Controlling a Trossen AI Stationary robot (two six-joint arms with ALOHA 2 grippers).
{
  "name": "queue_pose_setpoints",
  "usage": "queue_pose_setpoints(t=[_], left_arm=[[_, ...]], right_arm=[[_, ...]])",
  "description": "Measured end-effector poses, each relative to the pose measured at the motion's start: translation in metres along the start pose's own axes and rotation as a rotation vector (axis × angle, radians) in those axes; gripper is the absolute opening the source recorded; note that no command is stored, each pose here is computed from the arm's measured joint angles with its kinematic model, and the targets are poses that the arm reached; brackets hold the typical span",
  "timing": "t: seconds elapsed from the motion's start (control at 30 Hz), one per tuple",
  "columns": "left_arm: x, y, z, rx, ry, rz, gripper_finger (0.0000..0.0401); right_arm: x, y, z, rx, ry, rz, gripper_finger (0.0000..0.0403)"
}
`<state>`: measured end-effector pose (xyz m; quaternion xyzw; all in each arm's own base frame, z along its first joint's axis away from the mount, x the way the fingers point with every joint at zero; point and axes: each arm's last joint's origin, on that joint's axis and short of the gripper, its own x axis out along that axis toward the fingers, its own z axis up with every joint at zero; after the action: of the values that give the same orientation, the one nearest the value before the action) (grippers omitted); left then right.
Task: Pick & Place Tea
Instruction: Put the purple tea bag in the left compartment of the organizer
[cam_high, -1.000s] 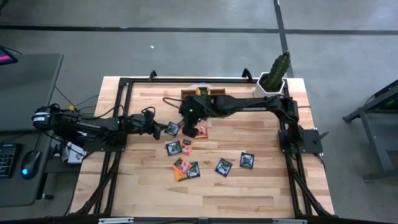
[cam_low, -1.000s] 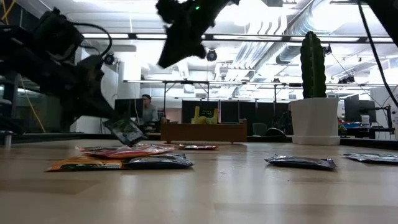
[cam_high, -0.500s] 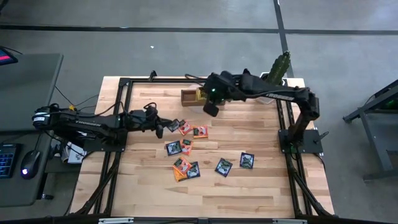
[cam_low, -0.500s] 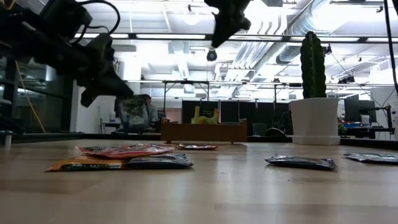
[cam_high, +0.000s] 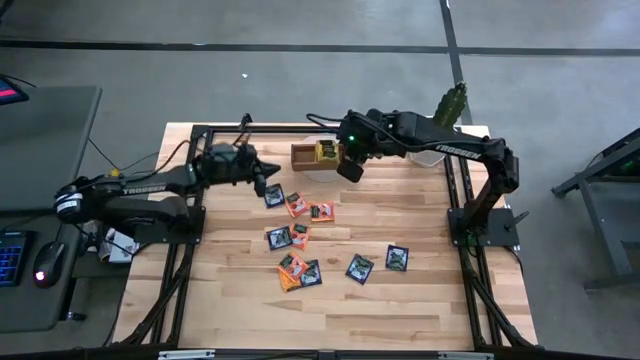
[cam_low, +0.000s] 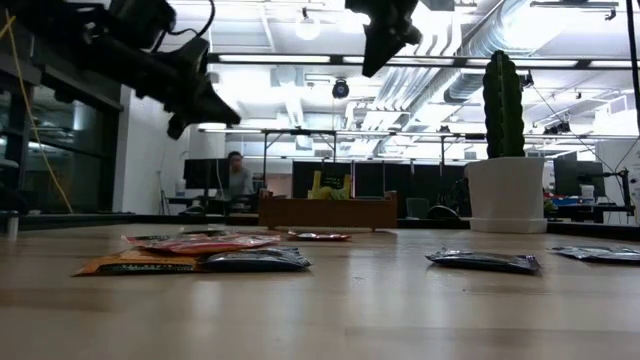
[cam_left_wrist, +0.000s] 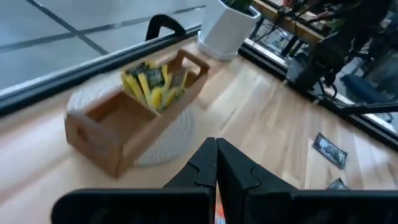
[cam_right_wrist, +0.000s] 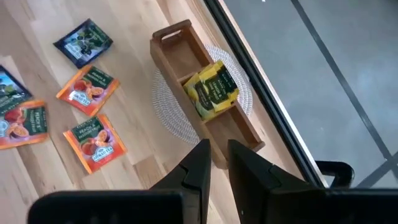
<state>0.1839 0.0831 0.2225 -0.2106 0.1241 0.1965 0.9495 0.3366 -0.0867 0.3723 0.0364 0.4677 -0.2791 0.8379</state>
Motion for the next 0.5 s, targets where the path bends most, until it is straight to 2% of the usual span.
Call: queue_pose_setpoints(t=[0.1, 0.2, 0.37, 0.5], left_arm=[[0.007, 0.005, 0.009, 0.035, 0.054, 0.002, 0.0], [0.011, 0.006, 0.008, 0.062, 0.134, 0.04, 0.0], [0.012, 0.015, -0.01, 0.056, 0.267, 0.131, 0.0], [0.006, 0.029, -0.024, 0.029, 0.381, 0.186, 0.0]], right_arm=[[0.0, 0.0, 0.0, 0.002, -0.004, 0.007, 0.005], [0.006, 0.005, 0.007, 0.006, -0.069, 0.06, 0.0047], [0.045, 0.039, 0.0, 0.01, -0.185, 0.274, 0.003], [0.078, 0.067, -0.023, 0.065, -0.248, 0.346, 0.0004]])
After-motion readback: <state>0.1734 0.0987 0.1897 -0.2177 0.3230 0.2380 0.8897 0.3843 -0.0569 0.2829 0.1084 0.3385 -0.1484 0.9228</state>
